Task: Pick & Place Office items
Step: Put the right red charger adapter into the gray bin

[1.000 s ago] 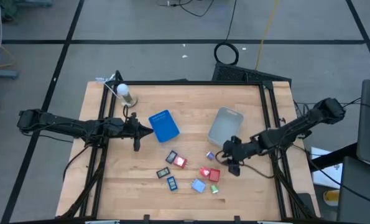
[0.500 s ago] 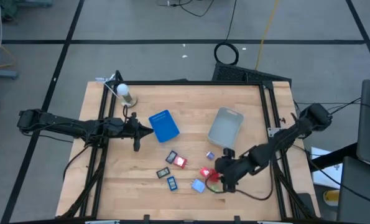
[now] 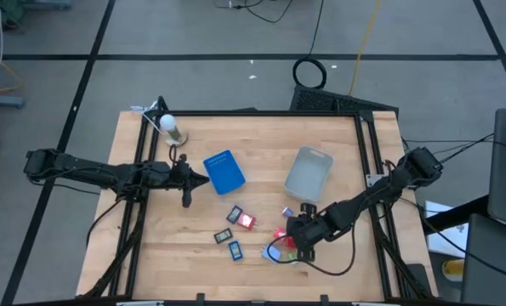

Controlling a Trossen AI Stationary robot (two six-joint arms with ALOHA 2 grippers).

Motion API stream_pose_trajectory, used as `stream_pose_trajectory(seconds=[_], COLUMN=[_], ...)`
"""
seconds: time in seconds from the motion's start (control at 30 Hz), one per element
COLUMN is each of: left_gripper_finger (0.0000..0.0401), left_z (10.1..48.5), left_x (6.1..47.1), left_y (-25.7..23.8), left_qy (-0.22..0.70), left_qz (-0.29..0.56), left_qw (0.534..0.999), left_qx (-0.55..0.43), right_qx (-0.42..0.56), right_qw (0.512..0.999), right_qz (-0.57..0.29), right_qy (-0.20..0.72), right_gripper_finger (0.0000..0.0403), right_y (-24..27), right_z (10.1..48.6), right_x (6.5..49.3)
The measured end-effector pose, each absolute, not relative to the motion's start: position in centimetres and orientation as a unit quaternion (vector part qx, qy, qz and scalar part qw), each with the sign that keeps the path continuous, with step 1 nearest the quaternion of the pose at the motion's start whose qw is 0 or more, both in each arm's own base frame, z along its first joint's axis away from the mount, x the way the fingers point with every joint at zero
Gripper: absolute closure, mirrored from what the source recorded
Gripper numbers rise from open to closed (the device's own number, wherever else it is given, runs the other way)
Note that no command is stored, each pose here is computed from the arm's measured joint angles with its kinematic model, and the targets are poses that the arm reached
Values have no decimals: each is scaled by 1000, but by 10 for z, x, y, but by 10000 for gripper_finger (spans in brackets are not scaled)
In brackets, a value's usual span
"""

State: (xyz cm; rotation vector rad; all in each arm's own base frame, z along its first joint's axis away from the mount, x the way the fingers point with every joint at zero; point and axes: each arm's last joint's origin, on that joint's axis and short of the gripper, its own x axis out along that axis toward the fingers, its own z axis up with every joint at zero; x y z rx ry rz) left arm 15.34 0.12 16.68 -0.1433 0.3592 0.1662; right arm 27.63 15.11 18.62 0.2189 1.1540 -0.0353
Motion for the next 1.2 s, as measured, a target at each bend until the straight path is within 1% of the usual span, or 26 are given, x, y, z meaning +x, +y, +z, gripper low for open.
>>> stream_pose_trajectory(seconds=[0.1, 0.3, 0.5, 0.63, 0.83, 1.2], left_gripper_finger=[375, 375, 375, 375, 375, 375], left_z=[167, 167, 167, 167, 167, 167], left_x=[153, 153, 153, 153, 153, 153], left_y=[1, 1, 1, 1, 1, 1], left_qy=[178, 178, 177, 177, 177, 179], left_qz=[83, 83, 83, 83, 84, 85], left_qw=[978, 978, 978, 978, 978, 977], left_qx=[-71, -71, -75, -75, -75, -80], right_qx=[103, 96, 96, 88, 96, 87], right_qw=[825, 820, 820, 821, 827, 807], right_qz=[-8, -15, -15, -9, -1, -28], right_qy=[555, 564, 563, 564, 553, 584], right_gripper_finger=[195, 133, 98, 90, 90, 90], right_y=[152, 148, 147, 149, 156, 159], right_z=[182, 180, 180, 176, 177, 149], right_x=[277, 277, 278, 279, 279, 285])
